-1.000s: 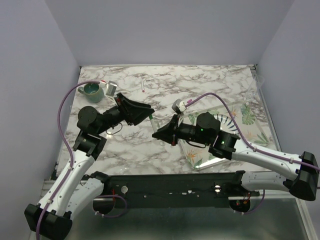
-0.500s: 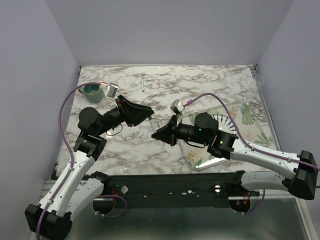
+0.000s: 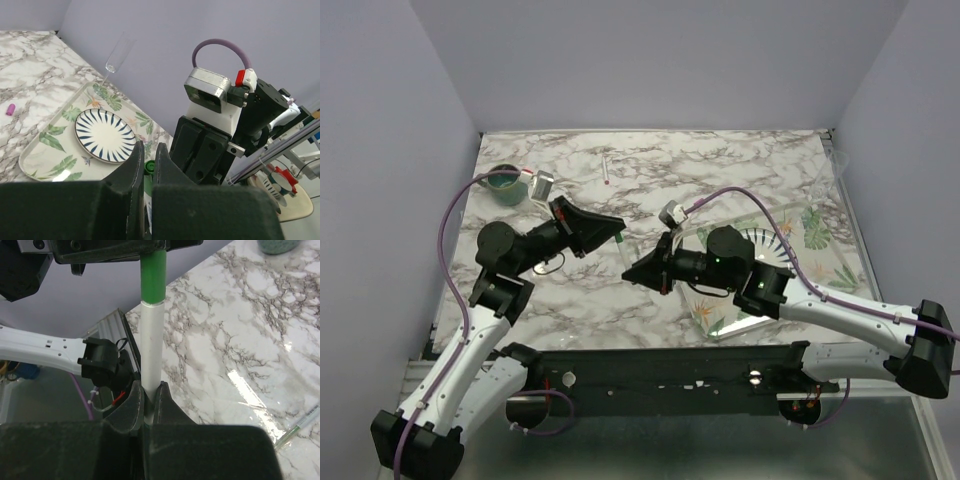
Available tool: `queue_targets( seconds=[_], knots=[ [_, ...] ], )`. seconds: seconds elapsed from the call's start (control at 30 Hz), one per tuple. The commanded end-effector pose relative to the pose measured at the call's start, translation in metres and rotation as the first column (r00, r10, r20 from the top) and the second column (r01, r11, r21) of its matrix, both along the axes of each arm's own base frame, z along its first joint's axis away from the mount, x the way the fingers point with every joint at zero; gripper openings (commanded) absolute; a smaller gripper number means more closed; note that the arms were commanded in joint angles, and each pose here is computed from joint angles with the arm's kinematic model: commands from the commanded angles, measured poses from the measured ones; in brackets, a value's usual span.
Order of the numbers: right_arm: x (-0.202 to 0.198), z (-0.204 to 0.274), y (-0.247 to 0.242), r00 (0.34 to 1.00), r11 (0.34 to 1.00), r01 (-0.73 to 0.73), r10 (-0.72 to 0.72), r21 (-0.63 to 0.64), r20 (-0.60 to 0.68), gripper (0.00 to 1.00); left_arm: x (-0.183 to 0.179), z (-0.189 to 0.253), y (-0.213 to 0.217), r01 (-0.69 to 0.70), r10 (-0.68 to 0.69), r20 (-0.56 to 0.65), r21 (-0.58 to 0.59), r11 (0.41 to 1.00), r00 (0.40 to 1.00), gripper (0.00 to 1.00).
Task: Insert the pens into the pen caps
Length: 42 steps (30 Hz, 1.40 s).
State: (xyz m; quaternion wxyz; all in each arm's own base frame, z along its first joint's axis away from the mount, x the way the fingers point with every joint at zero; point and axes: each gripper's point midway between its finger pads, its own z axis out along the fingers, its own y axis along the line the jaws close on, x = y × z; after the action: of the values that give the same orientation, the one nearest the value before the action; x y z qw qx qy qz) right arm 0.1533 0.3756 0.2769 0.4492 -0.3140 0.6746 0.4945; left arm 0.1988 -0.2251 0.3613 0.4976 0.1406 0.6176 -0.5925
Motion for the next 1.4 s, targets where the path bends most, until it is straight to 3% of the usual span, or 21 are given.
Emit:
queue_targets(
  seconds=[0.0,0.2,0.5,0.7,0.83,0.93,1.0,1.13,1.37],
  knots=[
    [0.006,0.044,-0.001,0.998,0.993,0.05,-0.053,0.11,0.024,0.01,-0.015,-0.014,-0.002,0.061,-0.061,-0.021,0.002,0.998,0.998,0.0],
    [0.031,0.077,-0.008,0.979,0.976,0.171,-0.184,0.133,0.093,0.01,-0.015,-0.026,-0.004,0.079,-0.088,-0.142,-0.064,0.995,0.986,0.0],
    [0.03,0.13,-0.018,0.94,0.961,0.141,-0.205,0.236,0.274,0.01,-0.014,-0.024,-0.002,0.048,-0.08,-0.276,-0.123,0.991,0.958,0.0],
    [0.024,0.146,-0.011,0.946,0.961,0.092,-0.166,0.259,0.277,0.01,-0.025,-0.022,-0.009,0.108,-0.131,-0.23,-0.109,0.988,0.964,0.0],
    [0.034,0.147,-0.011,0.95,0.967,0.153,-0.201,0.205,0.24,0.01,-0.025,-0.035,-0.012,0.103,-0.111,-0.236,-0.045,0.994,0.965,0.0],
    [0.034,0.151,-0.01,0.956,0.969,0.155,-0.197,0.194,0.219,0.01,-0.036,-0.03,-0.015,0.131,-0.138,-0.168,-0.053,0.99,0.976,0.0],
    [0.027,0.161,-0.009,0.96,0.97,0.115,-0.164,0.215,0.225,0.01,-0.042,-0.027,-0.018,0.15,-0.156,-0.13,-0.05,0.987,0.979,0.0],
    [0.023,0.177,-0.014,0.956,0.962,0.108,-0.169,0.251,0.238,0.01,-0.045,-0.034,-0.025,0.181,-0.185,-0.172,-0.038,0.983,0.968,0.0],
    [0.004,0.21,-0.023,0.946,0.938,0.021,-0.131,0.345,0.298,0.01,-0.068,-0.028,-0.039,0.286,-0.303,-0.178,-0.112,0.952,0.936,0.0]
  ],
)
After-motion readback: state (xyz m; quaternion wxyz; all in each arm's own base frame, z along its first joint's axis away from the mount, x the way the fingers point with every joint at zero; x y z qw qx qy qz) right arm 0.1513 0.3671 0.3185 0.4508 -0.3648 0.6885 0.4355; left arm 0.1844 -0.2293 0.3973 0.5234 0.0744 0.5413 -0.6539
